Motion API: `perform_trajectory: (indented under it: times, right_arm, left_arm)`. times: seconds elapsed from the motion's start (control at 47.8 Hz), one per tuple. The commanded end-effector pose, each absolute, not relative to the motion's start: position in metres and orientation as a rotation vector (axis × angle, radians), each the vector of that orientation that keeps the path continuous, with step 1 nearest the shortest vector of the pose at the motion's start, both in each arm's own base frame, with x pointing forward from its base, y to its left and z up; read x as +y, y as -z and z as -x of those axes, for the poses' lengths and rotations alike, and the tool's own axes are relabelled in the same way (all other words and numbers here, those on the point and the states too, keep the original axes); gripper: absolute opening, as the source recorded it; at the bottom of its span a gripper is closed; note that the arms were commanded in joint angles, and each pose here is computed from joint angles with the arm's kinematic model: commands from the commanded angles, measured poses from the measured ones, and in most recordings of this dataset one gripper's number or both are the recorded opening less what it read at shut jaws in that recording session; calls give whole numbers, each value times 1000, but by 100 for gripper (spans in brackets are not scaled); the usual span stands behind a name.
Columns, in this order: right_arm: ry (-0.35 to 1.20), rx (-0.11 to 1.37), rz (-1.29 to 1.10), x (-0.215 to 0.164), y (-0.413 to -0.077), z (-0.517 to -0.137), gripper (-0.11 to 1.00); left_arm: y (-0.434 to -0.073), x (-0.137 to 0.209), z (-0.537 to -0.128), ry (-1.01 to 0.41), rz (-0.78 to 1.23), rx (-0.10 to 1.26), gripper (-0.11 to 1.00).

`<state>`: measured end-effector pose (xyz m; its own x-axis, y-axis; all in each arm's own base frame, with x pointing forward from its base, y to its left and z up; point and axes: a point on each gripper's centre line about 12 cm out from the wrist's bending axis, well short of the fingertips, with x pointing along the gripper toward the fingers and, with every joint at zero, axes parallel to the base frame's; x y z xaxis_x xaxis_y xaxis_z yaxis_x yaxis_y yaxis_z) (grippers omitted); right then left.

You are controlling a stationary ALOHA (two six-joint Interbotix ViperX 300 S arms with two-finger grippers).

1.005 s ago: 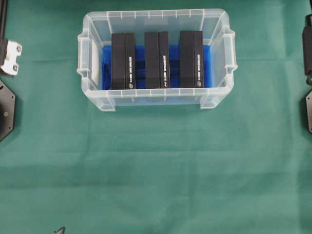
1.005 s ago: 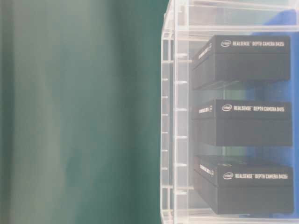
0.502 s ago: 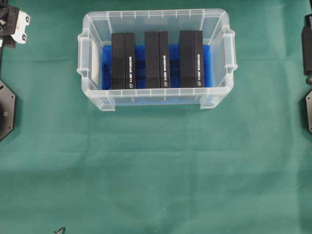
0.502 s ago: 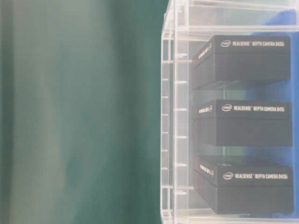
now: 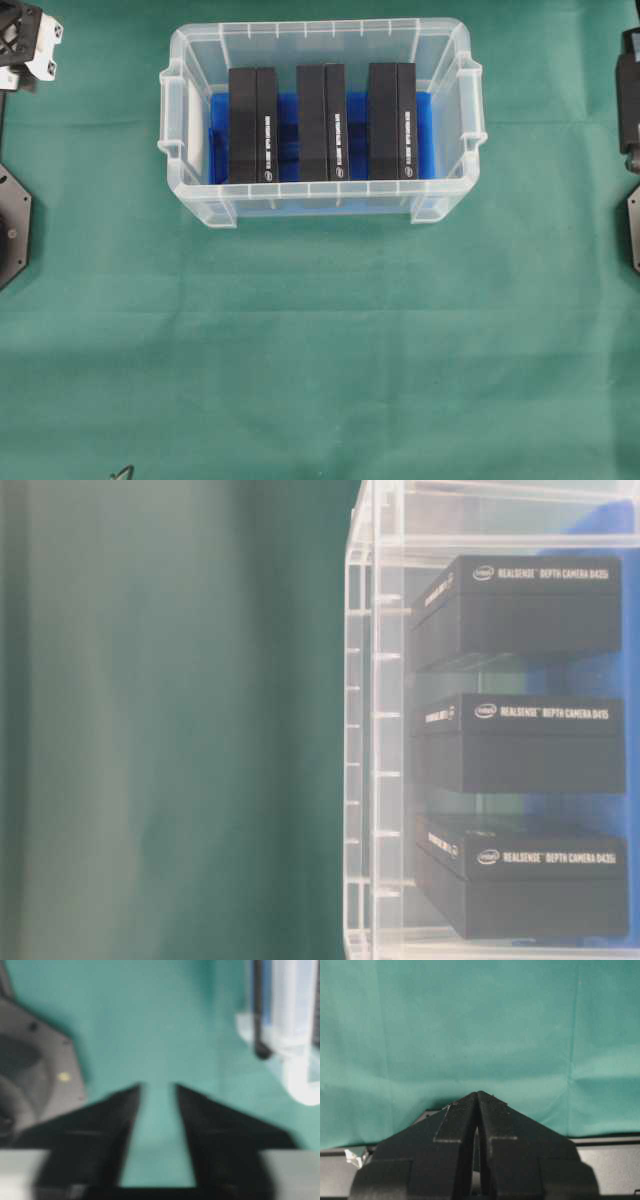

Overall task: Take the box out of the case with the left arm.
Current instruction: 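Move the open left gripper over the case toward the middle box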

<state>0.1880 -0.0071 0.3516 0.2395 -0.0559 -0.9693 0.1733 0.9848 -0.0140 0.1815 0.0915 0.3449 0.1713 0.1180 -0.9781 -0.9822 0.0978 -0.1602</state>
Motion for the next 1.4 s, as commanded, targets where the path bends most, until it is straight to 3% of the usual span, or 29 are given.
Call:
perform_trajectory:
  times: [0.0,0.126,0.209,0.921,1.382]
  right_arm:
    - [154,1282,-103,-7,-360,-191,3]
    - [154,1271,-104,-7,-361,-192,3]
    - [154,1271,-104,-7,-361,-192,3]
    - [153,1274,-101,-7,-360,-192,3]
    - [177,1269,-81,-11,-361,-192,3]
  left_arm:
    - [-351,92,-181,-1076,1131,1011,43]
    - [-351,92,-181,-1077,1132,1012,78]
    - [-351,92,-181,-1077,1132,1010,90]
    - [-351,94,-185,-1081,1135,1016,90]
    - [-355,95,-226,-1085,1156,1032,90]
